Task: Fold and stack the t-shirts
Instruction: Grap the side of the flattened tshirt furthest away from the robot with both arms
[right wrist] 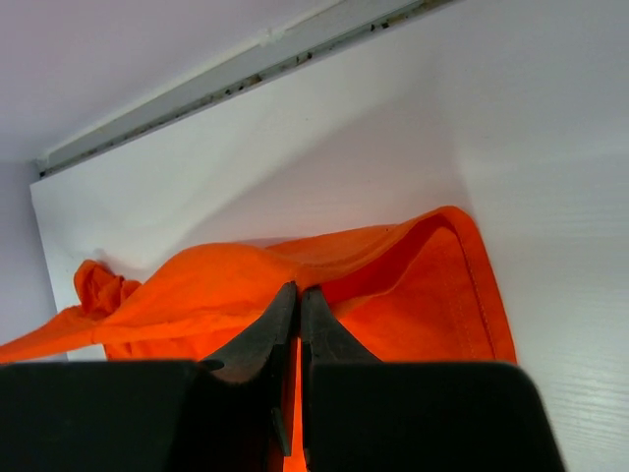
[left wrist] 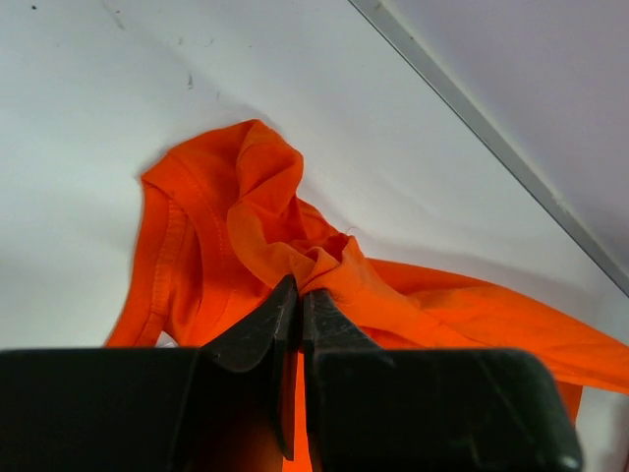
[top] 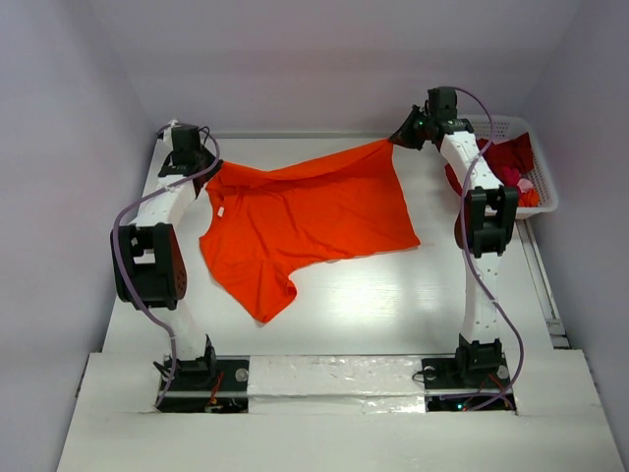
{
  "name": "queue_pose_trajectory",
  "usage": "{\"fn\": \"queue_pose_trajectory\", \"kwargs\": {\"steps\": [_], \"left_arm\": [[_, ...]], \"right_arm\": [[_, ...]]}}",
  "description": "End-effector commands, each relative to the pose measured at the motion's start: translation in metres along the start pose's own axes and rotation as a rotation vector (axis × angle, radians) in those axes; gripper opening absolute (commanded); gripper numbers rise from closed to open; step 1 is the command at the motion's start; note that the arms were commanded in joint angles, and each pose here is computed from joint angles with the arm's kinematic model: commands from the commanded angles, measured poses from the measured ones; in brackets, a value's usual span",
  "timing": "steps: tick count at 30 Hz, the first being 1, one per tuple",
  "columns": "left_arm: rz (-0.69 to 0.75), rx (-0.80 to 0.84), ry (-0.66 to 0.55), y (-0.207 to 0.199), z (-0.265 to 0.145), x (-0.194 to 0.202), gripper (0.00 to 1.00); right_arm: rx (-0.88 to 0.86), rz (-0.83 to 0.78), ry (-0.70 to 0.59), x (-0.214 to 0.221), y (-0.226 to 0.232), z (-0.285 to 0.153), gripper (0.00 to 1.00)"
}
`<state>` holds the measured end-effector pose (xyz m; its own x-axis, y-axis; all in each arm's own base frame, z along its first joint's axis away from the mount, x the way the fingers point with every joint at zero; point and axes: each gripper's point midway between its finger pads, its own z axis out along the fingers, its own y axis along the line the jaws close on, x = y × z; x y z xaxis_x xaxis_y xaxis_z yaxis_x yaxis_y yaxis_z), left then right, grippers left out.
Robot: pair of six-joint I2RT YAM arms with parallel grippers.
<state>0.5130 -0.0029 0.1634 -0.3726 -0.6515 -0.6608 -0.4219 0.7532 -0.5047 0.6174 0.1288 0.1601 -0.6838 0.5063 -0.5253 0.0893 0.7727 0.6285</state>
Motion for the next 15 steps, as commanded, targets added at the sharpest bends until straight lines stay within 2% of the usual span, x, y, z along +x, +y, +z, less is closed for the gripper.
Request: {"fn": "queue_pose_trajectory", "kwargs": {"steps": [1, 15], "left_arm": [[-0.002, 0.028, -0.091, -0.011, -0.025, -0.028, 0.0], [0.022, -0.007, -0.061, -0.003, -0.037, -0.013, 0.0]], "right_arm": [[0.002, 0.002, -0.069, -0.02, 0.006, -0.012, 0.0], [0.037, 0.034, -0.068, -0.011, -0.002, -0.019, 0.0]]}}
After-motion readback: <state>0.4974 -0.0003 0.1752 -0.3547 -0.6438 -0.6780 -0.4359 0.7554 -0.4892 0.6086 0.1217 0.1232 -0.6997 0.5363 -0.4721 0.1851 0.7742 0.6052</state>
